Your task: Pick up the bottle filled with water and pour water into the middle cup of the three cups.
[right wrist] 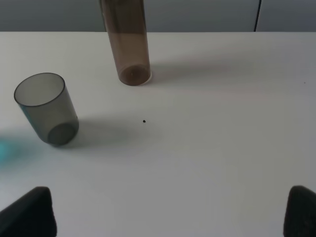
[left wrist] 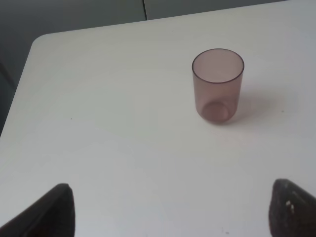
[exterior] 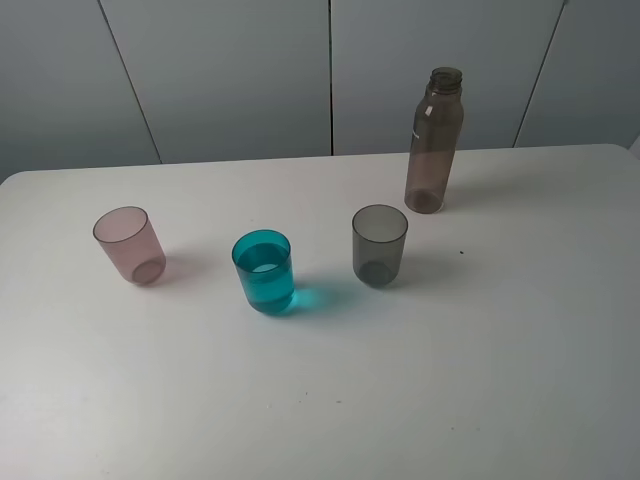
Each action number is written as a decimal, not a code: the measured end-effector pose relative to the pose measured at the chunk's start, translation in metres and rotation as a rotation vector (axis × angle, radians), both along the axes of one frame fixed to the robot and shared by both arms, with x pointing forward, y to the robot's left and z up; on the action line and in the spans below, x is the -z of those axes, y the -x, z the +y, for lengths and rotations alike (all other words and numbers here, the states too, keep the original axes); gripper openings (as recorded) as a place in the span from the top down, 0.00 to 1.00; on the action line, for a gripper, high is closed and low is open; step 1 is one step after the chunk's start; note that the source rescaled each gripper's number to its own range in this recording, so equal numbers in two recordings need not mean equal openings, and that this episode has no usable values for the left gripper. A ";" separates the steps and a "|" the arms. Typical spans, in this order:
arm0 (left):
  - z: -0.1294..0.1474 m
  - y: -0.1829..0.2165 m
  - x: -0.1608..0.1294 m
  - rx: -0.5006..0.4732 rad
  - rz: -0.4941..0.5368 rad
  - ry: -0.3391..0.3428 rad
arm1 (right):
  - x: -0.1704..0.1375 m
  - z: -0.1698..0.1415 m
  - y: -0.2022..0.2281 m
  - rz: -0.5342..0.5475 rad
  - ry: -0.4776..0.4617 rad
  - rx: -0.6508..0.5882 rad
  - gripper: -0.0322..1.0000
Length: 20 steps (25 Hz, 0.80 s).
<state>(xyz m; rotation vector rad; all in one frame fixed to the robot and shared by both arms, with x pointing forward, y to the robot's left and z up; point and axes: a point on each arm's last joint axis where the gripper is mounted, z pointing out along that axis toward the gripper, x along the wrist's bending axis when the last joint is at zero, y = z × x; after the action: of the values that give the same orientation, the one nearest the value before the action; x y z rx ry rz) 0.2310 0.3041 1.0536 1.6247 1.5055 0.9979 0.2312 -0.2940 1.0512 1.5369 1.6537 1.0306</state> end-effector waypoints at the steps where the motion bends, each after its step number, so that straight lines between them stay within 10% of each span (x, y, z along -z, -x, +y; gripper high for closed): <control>1: 0.000 0.000 0.000 0.000 0.000 0.000 | 0.000 0.000 0.000 0.000 0.000 0.000 0.00; 20: 0.000 0.000 0.000 0.000 0.000 0.000 | 0.000 0.000 0.000 0.001 -0.005 0.003 0.00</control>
<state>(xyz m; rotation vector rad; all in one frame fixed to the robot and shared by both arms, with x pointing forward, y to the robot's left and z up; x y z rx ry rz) 0.2310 0.3041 1.0536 1.6247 1.5055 0.9979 0.2312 -0.2940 1.0512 1.5421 1.6504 1.0334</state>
